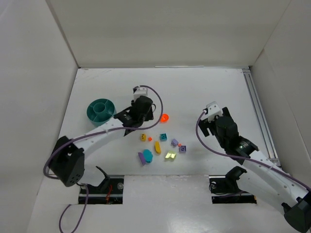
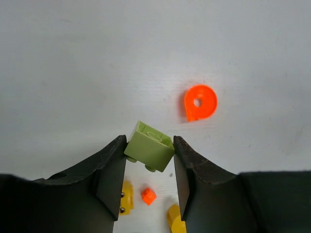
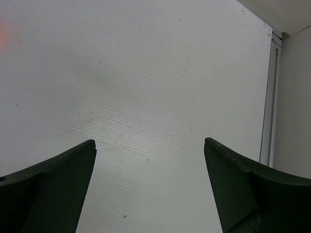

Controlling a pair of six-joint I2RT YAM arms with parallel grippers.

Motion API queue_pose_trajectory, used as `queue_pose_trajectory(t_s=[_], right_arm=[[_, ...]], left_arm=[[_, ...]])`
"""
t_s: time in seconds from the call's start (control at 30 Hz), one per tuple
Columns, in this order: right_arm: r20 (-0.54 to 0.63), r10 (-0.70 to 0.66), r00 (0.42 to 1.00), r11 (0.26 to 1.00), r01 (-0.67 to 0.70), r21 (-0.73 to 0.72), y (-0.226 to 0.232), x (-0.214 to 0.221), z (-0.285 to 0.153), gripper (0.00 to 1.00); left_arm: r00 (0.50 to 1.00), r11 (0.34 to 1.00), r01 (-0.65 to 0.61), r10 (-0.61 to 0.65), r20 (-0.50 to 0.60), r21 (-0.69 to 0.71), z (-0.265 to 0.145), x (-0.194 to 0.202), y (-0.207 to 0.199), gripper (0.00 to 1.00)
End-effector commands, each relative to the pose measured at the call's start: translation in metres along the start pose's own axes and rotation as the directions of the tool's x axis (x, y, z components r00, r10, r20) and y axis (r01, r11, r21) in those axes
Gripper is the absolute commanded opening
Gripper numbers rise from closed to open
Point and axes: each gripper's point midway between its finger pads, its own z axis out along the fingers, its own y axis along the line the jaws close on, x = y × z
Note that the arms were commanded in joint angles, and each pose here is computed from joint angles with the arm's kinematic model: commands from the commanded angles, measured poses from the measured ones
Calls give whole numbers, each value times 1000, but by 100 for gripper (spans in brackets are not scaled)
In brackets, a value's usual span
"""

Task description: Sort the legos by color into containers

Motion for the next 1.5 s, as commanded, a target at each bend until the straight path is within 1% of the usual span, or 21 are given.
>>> queue_pose_trajectory(t_s=[0.0, 0.07, 0.1, 0.13, 0.2, 0.23, 0.3, 0.33, 0.43, 0.5, 0.57, 0.7, 0.8, 0.93, 0.97, 1.07, 1.1, 1.17, 1.23, 1.37, 1.47], right_arm=[[20, 27, 999, 999, -28, 27, -4, -4, 0, 96], [12, 23, 1000, 999, -23, 25, -3, -3, 2, 96], [3, 18, 1000, 1000, -18, 23, -1, -1, 3, 97], [3, 18, 1000, 1000, -18, 23, -1, -1, 3, 97], [-1, 21, 1000, 999, -21, 31, -3, 0, 5, 97], [-10, 17, 1000, 999, -17, 28, -2, 2, 7, 97], [-9, 16, 1000, 1000, -16, 18, 1, 1, 9, 97], [-10, 5, 1000, 1000, -5, 6, 3, -1, 11, 97], [-14, -7, 1000, 1000, 7, -10, 5, -2, 15, 97], [-23, -11, 1000, 1000, 11, -12, 7, 0, 17, 97], [-34, -17, 999, 1000, 16, -15, 8, 2, 18, 97], [-44, -22, 999, 1000, 21, -18, 10, 2, 21, 97], [-44, -31, 999, 999, 31, -19, 9, 2, 21, 97], [-47, -32, 998, 999, 31, -10, 8, 3, 21, 97], [-47, -32, 998, 999, 31, -10, 8, 3, 21, 97], [-39, -28, 999, 1000, 27, -8, 6, 1, 20, 97], [-39, -27, 999, 1000, 27, -8, 6, 1, 20, 97], [-43, -24, 999, 1000, 24, 0, 4, 2, 20, 99], [-43, -24, 999, 1000, 24, 0, 4, 2, 20, 99], [-51, -28, 998, 1000, 28, -2, 4, 4, 20, 99], [-60, -33, 998, 999, 32, -5, 5, 6, 19, 99]], left_arm=[[976, 977, 168, -145, 161, -133, -28, -57, 55, 23], [952, 948, 263, -225, 206, -180, -40, -71, 86, 24], [933, 917, 327, -275, 232, -229, -41, -77, 116, 24], [915, 893, 374, -311, 257, -249, -45, -82, 131, 24], [873, 840, 461, -371, 317, -285, -58, -92, 164, 25], [832, 789, 532, -419, 364, -307, -66, -99, 191, 26], [802, 750, 579, -454, 389, -319, -70, -102, 215, 26], [765, 706, 628, -483, 425, -327, -77, -105, 237, 26], [705, 637, 698, -531, 470, -328, -81, -109, 259, 26], [667, 568, 739, -542, 511, -362, -86, -110, 280, 26], [656, 518, 754, -553, 514, -405, -83, -107, 289, 26], [673, 478, 739, -556, 487, -476, -71, -99, 298, 26], [651, 413, 755, -568, 504, -510, -69, -94, 307, 28], [640, 379, 761, -570, 515, -526, -66, -89, 317, 30], [632, 388, 770, -575, 520, -507, -66, -95, 315, 30], [641, 383, 759, -579, 504, -526, -59, -90, 317, 30], [645, 390, 757, -574, 504, -525, -56, -93, 318, 33], [649, 392, 752, -582, 490, -530, -51, -90, 317, 36], [664, 412, 739, -577, 475, -533, -44, -91, 317, 37], [682, 444, 724, -576, 451, -528, -35, -88, 316, 37], [686, 445, 718, -581, 438, -535, -33, -85, 318, 37]])
